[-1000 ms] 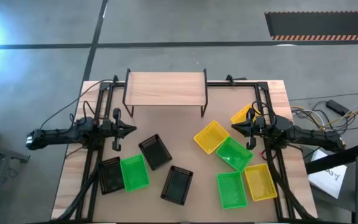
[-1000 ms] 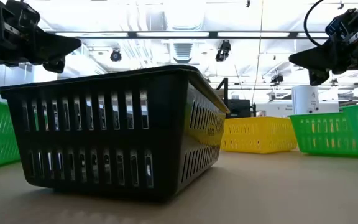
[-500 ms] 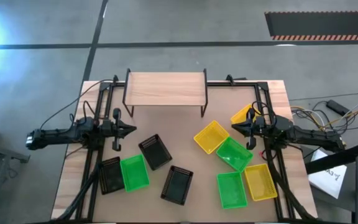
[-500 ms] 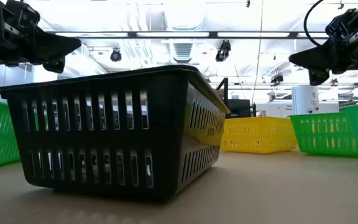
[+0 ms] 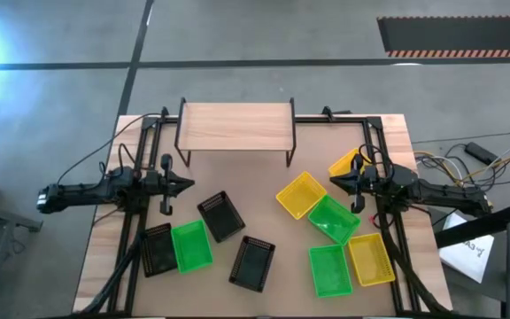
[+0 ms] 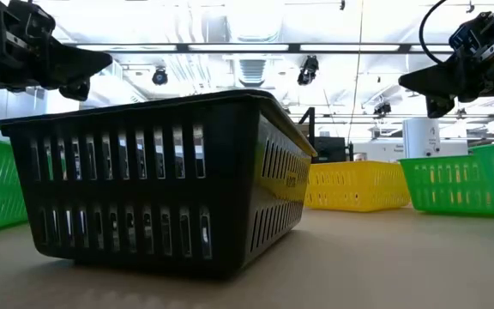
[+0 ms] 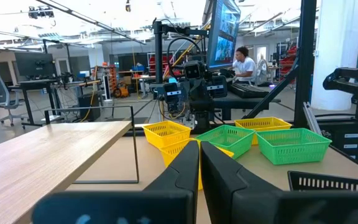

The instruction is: Stack baskets on shelf by color

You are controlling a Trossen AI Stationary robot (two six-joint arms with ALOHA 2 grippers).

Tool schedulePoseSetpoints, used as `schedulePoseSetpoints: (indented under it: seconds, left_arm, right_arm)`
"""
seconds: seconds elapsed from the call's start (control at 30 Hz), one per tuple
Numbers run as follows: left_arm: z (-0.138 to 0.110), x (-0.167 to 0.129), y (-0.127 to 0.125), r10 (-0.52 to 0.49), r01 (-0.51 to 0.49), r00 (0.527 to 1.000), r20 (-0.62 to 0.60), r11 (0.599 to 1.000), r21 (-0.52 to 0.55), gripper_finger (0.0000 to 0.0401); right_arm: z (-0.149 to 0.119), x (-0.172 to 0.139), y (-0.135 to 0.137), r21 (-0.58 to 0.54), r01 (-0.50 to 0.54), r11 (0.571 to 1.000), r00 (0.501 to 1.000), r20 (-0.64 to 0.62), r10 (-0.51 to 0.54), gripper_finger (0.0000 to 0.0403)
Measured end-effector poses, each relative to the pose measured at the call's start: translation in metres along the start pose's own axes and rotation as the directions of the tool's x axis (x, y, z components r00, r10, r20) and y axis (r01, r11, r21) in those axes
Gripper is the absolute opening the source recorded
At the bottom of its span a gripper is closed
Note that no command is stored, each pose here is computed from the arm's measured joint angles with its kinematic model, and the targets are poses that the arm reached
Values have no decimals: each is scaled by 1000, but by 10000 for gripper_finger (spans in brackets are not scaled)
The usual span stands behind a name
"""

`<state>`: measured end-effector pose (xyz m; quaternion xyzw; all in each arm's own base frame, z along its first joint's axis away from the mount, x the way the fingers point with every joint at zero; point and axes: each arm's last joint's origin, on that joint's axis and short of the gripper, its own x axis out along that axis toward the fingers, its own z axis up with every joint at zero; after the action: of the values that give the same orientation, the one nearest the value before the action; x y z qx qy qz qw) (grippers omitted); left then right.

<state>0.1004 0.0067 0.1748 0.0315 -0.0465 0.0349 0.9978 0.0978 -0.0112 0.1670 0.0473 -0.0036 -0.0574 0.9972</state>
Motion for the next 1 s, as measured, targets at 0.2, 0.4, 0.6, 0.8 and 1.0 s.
schedulePoseSetpoints:
  seconds: [0.2, 0.4, 0.6, 0.8, 1.0]
  left_arm:
    - [0, 0, 0, 0, 0, 1000, 0, 1000, 0, 0]
    - [0, 0, 0, 0, 0, 1000, 0, 1000, 0, 0]
    - [2, 0, 0, 1, -1, 1000, 17, 1000, 0, 0]
    - [21, -2, 1, 11, 20, 976, 219, 990, -138, 0]
    - [34, -6, 7, 192, -114, 921, 340, 965, -235, 0]
  right_arm:
    - [0, 0, 0, 0, 0, 1000, 1000, 0, 0, 9]
    - [0, 0, 0, 0, 0, 1000, 1000, 0, 0, 9]
    - [0, 0, 0, 1, 0, 1000, 1000, 0, 0, 9]
    - [0, 0, 0, 0, 0, 1000, 1000, 0, 0, 9]
    - [0, 0, 0, 1, 0, 1000, 1000, 0, 0, 9]
